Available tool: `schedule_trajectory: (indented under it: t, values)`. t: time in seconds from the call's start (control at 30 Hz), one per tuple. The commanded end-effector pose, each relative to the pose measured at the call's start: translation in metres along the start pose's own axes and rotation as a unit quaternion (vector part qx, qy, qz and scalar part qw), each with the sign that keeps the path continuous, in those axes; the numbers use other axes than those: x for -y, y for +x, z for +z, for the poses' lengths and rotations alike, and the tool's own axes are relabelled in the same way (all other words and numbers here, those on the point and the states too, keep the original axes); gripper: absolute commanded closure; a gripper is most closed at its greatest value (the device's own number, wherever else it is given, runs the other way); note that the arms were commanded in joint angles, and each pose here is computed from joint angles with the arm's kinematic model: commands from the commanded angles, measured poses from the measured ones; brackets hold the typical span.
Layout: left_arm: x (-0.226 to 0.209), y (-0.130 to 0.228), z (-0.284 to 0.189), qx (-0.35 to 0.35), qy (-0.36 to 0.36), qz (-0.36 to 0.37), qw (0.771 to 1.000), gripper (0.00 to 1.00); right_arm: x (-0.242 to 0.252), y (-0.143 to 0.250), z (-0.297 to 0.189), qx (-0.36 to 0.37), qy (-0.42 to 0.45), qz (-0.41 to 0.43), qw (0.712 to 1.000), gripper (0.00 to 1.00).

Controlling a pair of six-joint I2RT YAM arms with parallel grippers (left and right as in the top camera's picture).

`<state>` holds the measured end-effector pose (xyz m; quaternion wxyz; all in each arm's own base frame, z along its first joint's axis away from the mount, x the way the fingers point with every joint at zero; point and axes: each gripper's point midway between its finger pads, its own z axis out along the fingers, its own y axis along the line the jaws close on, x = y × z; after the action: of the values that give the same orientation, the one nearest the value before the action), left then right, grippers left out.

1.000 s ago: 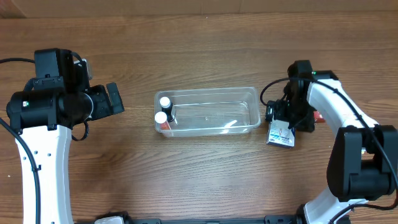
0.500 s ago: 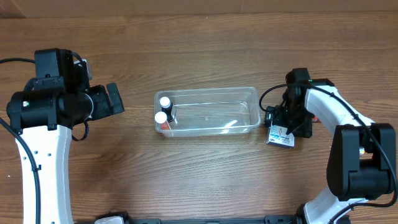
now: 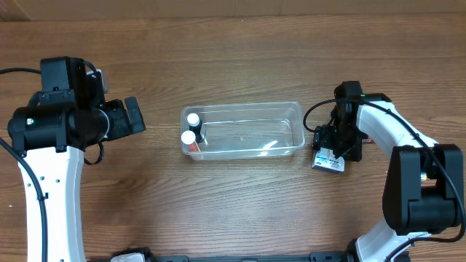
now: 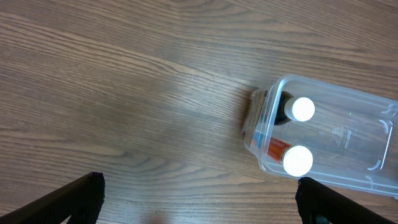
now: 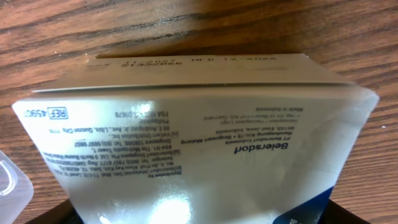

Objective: Pack container
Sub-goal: 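Lower the right gripper onto the white medicine box and grasp it, then carry the white box into the container's right end and release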

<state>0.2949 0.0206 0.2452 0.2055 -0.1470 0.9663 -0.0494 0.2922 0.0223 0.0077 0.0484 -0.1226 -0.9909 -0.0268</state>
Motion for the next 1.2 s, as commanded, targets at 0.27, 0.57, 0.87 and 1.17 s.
schedule_trajectory:
  t: [0.27,0.57,0.87,1.17]
  values:
    - [0.002,0.001,0.002,-0.003,0.006,0.015,1.000,0.00,-0.001,-0.004,-0.005,0.003,0.000,0.002,1.000,0.27]
    - [0.002,0.001,0.002,-0.003,0.006,0.020,1.000,0.00,-0.016,-0.032,-0.086,0.056,-0.015,-0.003,0.998,0.27]
    - [0.002,0.001,0.002,-0.003,0.006,0.022,1.000,0.00,-0.050,-0.014,-0.220,0.219,-0.062,-0.083,0.970,0.26]
    - [0.002,0.001,0.002,-0.003,0.006,0.022,1.000,0.00,-0.127,0.009,-0.207,0.218,-0.075,-0.207,0.951,0.22]
